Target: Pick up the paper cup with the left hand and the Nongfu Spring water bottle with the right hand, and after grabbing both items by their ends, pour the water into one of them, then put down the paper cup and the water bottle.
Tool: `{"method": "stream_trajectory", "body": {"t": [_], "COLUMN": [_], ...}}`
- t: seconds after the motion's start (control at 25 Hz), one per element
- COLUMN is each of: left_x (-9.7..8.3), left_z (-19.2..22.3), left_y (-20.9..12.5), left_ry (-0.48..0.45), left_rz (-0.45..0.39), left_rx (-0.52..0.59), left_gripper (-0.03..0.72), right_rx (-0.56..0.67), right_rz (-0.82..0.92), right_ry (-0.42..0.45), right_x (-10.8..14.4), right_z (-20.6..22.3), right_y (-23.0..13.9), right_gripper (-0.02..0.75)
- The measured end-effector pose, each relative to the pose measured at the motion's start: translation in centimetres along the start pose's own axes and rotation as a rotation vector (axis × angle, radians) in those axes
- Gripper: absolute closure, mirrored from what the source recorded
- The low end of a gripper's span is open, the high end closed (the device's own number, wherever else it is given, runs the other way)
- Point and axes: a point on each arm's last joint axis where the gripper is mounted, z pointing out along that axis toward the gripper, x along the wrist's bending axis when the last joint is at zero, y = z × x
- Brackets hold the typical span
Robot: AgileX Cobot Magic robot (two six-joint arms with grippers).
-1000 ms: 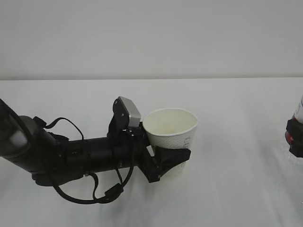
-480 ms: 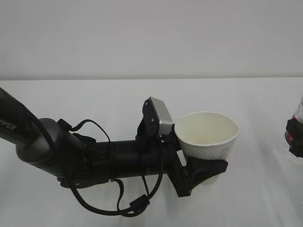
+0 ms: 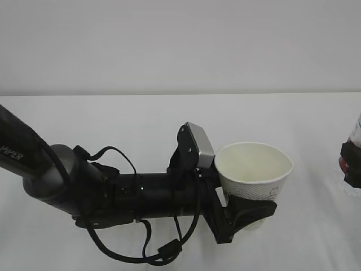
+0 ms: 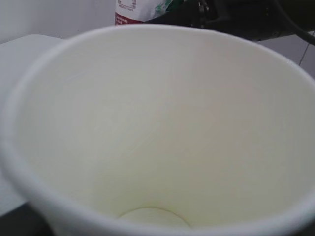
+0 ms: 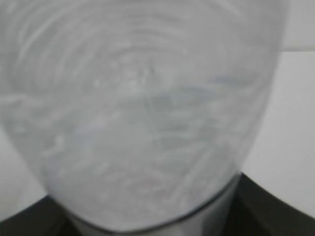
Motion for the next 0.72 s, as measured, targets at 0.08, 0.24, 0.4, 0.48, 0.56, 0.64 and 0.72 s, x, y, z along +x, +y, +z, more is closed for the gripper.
{"method": "stream_trajectory", "body": {"t": [0.08,0.24,0.4,0.48,0.56,0.64,0.72], "left_x": [0.0,0.0,0.0,0.0,0.0,0.0,0.0], "left_z": [0.0,0.0,0.0,0.0,0.0,0.0,0.0], "left_y": [0.0,0.0,0.0,0.0,0.0,0.0,0.0], "left_ry": [0.000,0.001,-0.001,-0.002,-0.002,-0.002,-0.002], "left_rz": [-0.020,-0.038,-0.039,-0.040,-0.040,-0.040,-0.040], "left_rx": [0.000,0.001,0.002,0.003,0.003,0.003,0.003], "left_gripper": [0.130,0.130,0.130,0.130,0.130,0.130,0.130], "right_rx": [0.000,0.001,0.001,0.007,0.000,-0.005,-0.006], "right_rz": [0.010,0.013,0.043,0.044,0.039,0.032,0.027], "right_ry": [0.003,0.023,0.031,0.029,0.025,0.020,0.014], "right_x": [0.0,0.2,0.3,0.3,0.3,0.3,0.3], "right_z": [0.0,0.0,-0.3,-0.7,-1.2,-1.7,-2.2], "right_y": [0.0,0.0,0.3,0.5,1.0,1.5,1.9], "right_gripper": [0.288,0.288,0.288,0.288,0.288,0.288,0.288]}}
